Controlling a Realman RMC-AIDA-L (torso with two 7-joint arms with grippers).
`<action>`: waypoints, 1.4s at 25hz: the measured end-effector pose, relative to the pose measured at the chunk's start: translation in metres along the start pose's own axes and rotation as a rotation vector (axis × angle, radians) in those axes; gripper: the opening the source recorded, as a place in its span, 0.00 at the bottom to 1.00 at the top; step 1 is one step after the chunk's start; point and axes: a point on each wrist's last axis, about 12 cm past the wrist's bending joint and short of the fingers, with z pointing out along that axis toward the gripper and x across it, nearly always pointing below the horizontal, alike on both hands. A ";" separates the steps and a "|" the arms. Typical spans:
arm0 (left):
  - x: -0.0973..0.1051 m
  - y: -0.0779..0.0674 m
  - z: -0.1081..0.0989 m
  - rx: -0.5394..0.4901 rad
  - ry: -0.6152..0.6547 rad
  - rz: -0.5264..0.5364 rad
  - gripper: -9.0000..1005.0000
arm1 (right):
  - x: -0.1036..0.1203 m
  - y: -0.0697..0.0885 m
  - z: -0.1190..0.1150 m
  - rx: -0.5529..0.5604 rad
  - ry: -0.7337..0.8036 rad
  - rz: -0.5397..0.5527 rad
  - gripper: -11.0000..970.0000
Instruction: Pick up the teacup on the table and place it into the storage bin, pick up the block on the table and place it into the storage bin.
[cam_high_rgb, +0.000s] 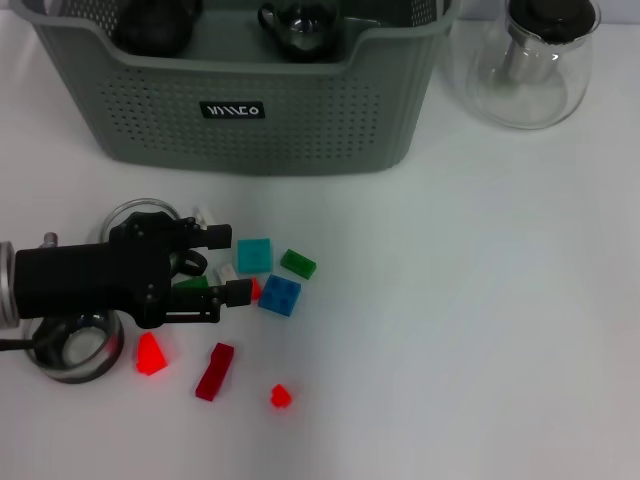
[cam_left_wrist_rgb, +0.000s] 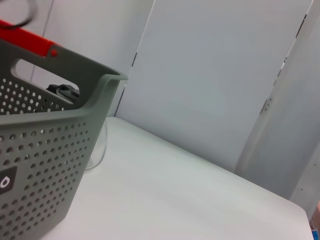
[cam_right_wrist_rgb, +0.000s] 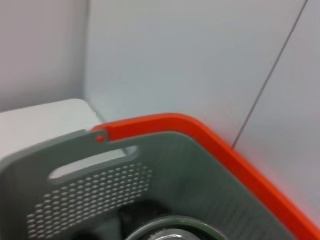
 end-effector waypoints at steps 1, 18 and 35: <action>0.000 0.000 0.000 0.000 0.000 0.000 0.84 | 0.001 0.001 0.005 0.018 -0.002 -0.011 0.07; 0.000 0.002 0.000 -0.011 0.003 0.000 0.84 | 0.048 -0.001 0.041 0.165 0.051 -0.083 0.07; 0.001 0.001 0.002 -0.006 -0.001 -0.008 0.84 | 0.091 0.011 0.048 0.111 0.187 -0.110 0.09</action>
